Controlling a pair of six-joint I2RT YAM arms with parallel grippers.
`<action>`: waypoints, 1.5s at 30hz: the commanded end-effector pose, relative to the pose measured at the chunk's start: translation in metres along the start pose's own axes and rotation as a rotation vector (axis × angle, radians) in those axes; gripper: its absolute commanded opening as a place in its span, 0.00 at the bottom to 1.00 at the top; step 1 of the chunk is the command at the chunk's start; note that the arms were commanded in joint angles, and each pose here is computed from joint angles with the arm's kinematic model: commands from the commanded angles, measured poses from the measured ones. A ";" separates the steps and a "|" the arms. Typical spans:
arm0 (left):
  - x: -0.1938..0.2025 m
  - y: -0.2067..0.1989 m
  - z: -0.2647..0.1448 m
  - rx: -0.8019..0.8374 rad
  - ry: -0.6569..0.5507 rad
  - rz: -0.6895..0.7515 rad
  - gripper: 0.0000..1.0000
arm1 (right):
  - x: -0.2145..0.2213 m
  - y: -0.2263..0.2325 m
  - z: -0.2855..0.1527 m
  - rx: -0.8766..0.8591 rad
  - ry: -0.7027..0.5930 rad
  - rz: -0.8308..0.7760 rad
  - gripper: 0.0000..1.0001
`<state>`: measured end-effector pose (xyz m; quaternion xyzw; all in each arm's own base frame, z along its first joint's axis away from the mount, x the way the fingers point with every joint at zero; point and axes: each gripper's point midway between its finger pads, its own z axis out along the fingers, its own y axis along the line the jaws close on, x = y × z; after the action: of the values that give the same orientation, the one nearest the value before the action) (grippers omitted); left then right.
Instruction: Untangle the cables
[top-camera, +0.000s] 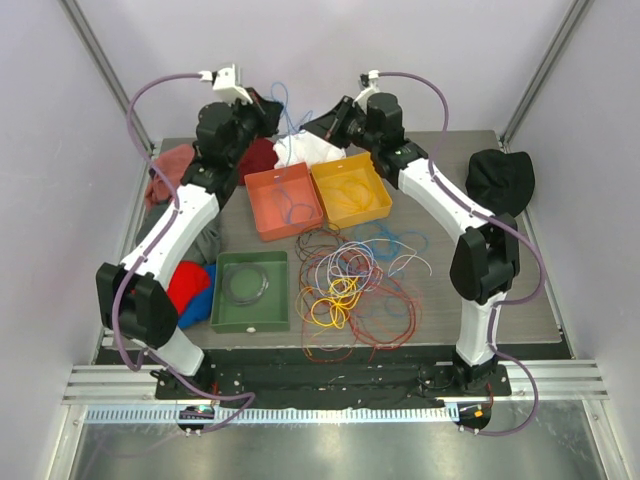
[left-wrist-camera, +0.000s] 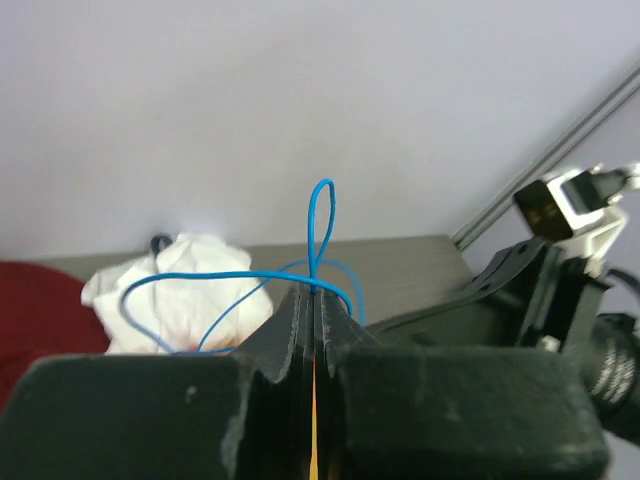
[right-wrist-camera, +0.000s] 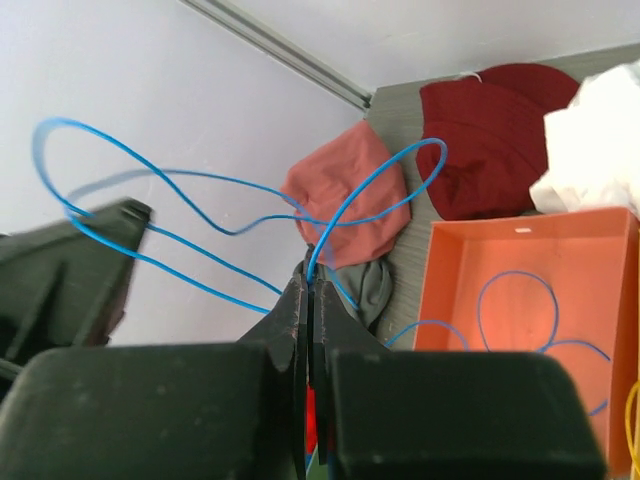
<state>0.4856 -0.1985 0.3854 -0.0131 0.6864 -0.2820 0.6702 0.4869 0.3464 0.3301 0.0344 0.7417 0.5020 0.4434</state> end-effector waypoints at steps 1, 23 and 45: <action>-0.068 -0.036 0.001 0.112 -0.139 0.027 0.00 | -0.048 0.067 -0.012 -0.169 -0.104 -0.054 0.01; 0.034 0.008 0.011 0.037 0.040 -0.029 0.00 | -0.003 0.007 0.015 -0.103 -0.017 0.026 0.01; 0.165 0.063 0.014 -0.113 0.364 -0.092 0.00 | 0.094 -0.089 0.031 0.113 0.189 0.000 0.01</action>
<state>0.5029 -0.2148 0.2403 -0.0201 0.7863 -0.2709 0.5549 0.4856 0.3677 0.2238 0.0341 0.7854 0.4899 0.3768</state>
